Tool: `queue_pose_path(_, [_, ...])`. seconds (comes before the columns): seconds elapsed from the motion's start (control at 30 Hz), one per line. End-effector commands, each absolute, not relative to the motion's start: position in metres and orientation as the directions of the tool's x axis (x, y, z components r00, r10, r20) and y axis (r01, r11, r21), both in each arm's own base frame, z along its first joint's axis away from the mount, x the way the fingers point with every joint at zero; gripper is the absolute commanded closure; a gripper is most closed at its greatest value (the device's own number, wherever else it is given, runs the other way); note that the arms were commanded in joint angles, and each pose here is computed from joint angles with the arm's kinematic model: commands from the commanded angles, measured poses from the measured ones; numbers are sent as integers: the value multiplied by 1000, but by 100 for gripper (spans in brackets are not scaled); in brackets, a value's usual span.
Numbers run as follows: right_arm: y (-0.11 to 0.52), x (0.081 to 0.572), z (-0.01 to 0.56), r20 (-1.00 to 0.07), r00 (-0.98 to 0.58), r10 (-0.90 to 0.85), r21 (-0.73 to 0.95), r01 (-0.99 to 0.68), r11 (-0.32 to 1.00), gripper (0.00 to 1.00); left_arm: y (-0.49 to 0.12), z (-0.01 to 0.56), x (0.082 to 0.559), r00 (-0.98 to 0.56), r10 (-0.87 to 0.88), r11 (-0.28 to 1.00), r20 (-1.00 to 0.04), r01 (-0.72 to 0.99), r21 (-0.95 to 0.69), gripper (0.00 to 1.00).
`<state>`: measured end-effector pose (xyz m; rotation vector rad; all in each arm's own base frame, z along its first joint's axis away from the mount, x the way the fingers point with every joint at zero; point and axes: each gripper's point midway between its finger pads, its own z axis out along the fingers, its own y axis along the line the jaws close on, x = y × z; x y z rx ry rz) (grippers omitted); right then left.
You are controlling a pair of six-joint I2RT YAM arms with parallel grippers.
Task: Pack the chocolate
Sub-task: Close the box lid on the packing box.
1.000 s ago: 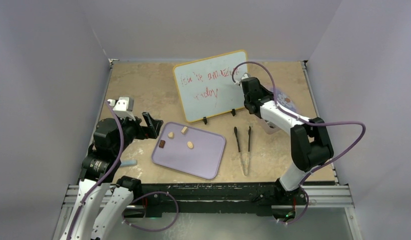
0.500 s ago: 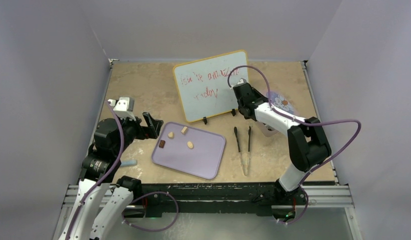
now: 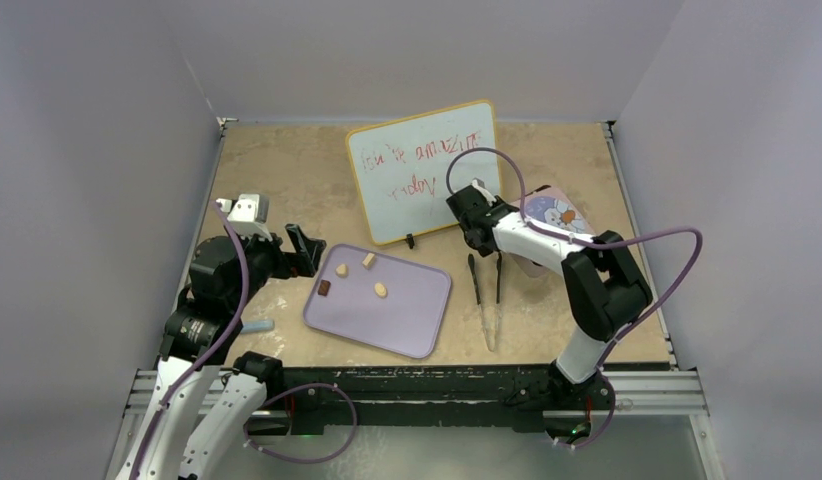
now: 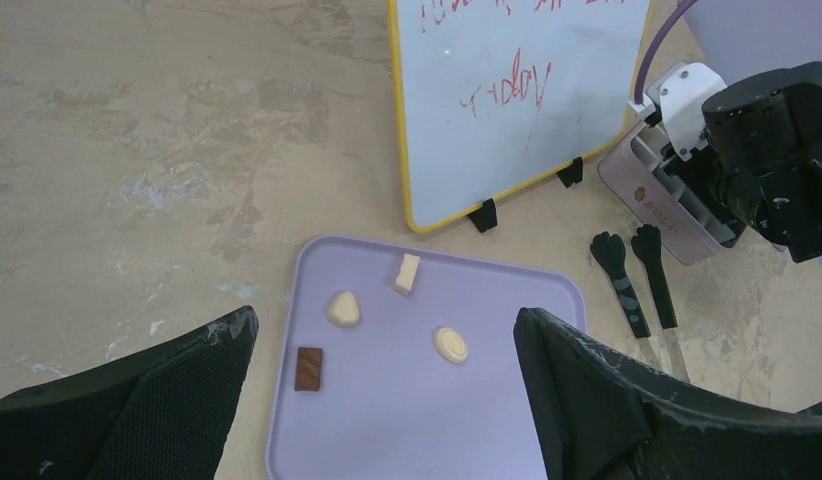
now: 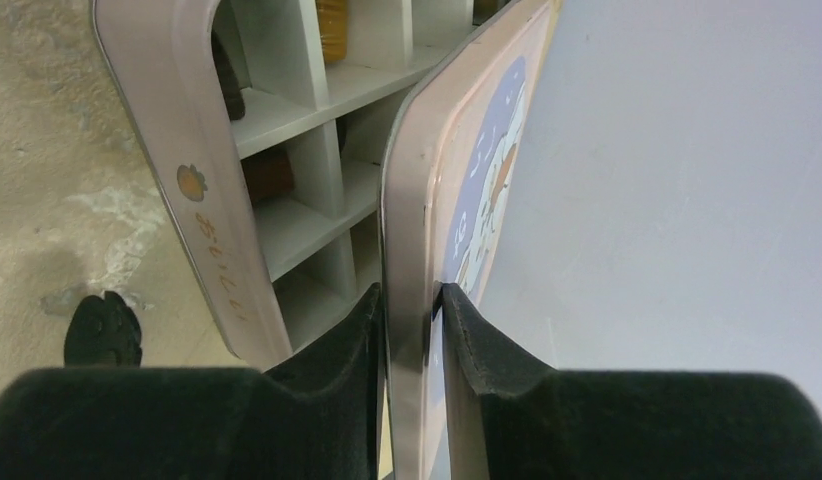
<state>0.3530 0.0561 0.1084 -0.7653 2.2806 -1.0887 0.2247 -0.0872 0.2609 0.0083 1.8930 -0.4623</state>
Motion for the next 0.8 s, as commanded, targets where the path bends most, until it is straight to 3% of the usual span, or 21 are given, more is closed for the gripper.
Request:
queue_pose_path(0.0, [67,334,91,-234,-755,-613,-756,-255,603,74,-86,266,228,-343,-205,928,-917,229,-293,1])
queue_pose_path(0.77, [104,334,82,-335,-718,-610,-612,-327,720,56,-83,263,230,-351,-201,937,-915,204,-284,1])
